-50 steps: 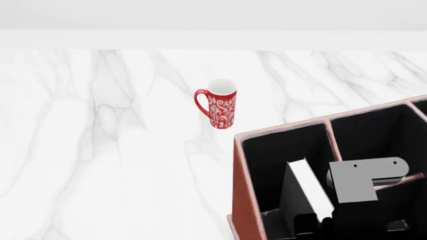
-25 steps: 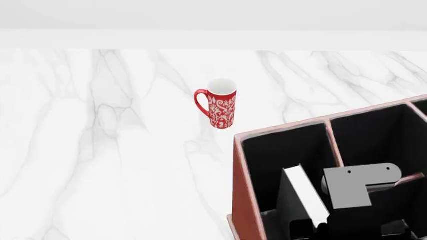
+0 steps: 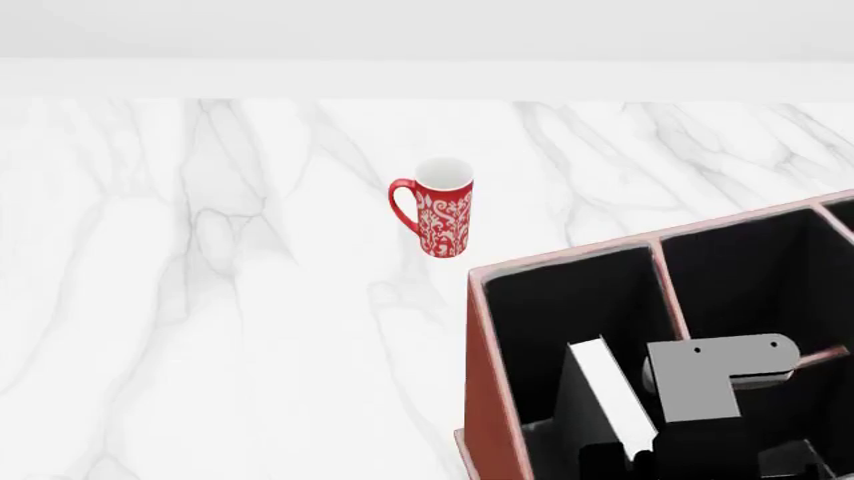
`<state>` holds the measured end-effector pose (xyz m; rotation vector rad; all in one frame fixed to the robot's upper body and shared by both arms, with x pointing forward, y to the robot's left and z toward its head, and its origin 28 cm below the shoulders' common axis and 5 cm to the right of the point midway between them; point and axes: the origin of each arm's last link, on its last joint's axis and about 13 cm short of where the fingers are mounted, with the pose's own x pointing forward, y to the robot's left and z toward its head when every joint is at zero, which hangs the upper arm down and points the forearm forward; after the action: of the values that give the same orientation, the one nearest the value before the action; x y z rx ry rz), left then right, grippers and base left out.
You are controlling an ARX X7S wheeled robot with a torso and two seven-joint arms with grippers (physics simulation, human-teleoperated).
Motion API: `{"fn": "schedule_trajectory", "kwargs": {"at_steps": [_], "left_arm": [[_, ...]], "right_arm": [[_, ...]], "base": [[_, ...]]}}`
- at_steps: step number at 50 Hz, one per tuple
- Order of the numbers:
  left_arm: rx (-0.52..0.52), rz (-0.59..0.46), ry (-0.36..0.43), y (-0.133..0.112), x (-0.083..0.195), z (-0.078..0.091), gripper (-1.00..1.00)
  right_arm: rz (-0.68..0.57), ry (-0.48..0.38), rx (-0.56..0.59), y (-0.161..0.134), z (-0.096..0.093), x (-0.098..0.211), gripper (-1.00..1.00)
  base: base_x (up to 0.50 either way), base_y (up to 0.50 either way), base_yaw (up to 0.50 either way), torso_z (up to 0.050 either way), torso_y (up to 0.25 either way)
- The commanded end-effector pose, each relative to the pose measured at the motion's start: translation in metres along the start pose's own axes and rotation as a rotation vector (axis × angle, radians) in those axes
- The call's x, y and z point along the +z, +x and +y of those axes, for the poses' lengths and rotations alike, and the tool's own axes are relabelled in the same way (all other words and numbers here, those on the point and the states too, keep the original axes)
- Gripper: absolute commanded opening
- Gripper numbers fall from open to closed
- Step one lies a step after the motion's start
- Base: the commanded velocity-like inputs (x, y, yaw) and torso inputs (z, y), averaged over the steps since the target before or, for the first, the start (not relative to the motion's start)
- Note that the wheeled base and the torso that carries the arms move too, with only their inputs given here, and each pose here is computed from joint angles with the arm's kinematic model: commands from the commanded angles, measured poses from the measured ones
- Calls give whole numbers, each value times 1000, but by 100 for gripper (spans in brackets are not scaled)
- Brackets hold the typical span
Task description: Pick up the book and place it in the left compartment of the caddy.
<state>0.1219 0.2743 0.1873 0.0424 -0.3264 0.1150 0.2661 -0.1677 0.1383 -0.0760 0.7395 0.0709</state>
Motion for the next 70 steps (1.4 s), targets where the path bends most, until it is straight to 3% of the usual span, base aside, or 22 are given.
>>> {"fn": "schedule_trajectory", "kwargs": {"at_steps": [1, 9, 11, 12, 27, 57, 70], "left_arm": [[-3, -2, 0, -1, 0, 0, 100], [-2, -3, -2, 0, 0, 0, 100], [-3, -4, -1, -1, 0, 0, 100], [-3, -4, -2, -1, 0, 0, 100], [-2, -6, -3, -1, 1, 0, 100], [-7, -5, -3, -2, 1, -1, 100], [-4, -11, -5, -3, 2, 0, 100]], "right_arm": [[-44, -22, -22, 2, -4, 7, -100], [-38, -13, -7, 3, -3, 6, -100], [-40, -54, -37, 4, -4, 6, -100], [-46, -32, -29, 3, -4, 7, 100], [-59, -35, -25, 1, -4, 8, 100], [-215, -51, -27, -40, 4, 28, 100], [-357, -70, -36, -65, 10, 36, 100]], "base": [[0, 0, 0, 0, 0], [0, 0, 0, 0, 1], [0, 0, 2, 0, 0], [0, 0, 3, 0, 0], [0, 0, 0, 0, 0], [0, 0, 0, 0, 0], [0, 0, 0, 0, 0]]}}
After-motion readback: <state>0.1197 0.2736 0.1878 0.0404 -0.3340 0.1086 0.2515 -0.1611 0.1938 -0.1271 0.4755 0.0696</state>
